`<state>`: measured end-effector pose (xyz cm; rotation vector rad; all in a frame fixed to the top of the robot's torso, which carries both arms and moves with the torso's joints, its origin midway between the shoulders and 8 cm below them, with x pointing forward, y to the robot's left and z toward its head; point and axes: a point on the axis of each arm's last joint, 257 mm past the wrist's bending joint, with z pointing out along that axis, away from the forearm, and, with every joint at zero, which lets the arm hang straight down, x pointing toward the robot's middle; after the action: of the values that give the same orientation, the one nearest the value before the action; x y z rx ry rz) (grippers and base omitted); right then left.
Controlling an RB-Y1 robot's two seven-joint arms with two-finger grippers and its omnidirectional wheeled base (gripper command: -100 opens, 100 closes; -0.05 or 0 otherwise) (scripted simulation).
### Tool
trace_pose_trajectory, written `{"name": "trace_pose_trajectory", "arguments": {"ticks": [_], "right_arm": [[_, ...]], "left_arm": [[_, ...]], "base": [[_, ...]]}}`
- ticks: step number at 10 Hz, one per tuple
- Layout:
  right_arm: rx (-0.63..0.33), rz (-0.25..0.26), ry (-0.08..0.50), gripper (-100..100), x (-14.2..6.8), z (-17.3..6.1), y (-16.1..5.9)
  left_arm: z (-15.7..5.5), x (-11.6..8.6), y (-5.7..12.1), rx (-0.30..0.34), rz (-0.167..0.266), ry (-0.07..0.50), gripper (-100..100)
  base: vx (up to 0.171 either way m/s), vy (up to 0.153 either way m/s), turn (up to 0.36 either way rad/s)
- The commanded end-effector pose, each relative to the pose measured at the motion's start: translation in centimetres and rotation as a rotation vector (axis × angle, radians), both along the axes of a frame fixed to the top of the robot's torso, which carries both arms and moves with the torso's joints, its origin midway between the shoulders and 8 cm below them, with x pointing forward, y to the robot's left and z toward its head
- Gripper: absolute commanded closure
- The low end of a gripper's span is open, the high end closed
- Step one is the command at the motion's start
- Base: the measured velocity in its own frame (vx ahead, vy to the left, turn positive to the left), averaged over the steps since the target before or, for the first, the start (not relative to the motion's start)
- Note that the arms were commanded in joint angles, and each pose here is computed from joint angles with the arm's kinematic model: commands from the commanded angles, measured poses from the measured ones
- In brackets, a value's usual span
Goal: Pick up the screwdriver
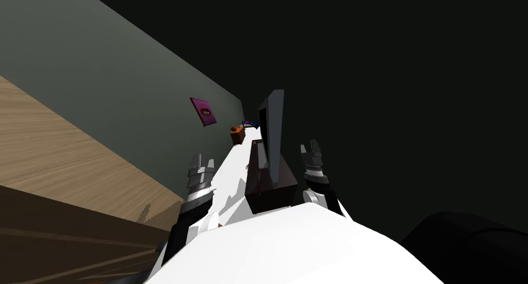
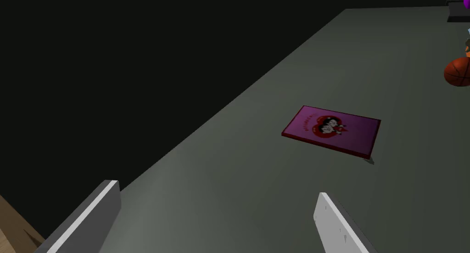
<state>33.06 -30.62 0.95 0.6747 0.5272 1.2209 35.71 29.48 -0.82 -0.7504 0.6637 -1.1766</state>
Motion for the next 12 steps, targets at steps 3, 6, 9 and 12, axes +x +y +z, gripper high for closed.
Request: {"name": "trace_pose_trajectory", "arguments": {"ticks": [3,6,9,12], "right_arm": [[0.0,0.0,0.0,0,0.0,0.0,0.0],[0.0,0.0,0.0,0,0.0,0.0,0.0],[0.0,0.0,0.0,0,0.0,0.0,0.0],[0.0,0.0,0.0,0,0.0,0.0,0.0]], "left_arm": [[-1.9,2.0,-1.4,0.068,-0.052,0.066,-100],[-5.3,5.0,-2.9,0.124,-0.098,0.166,-100],[-8.4,7.4,-3.9,0.161,-0.125,0.253,-100],[-11.8,9.9,-5.2,0.2,-0.152,0.346,-100]], "base": [[-0.023,0.035,-0.072],[-0.048,0.072,-0.117],[-0.066,0.07,-0.124],[-0.033,0.046,-0.108]]}}
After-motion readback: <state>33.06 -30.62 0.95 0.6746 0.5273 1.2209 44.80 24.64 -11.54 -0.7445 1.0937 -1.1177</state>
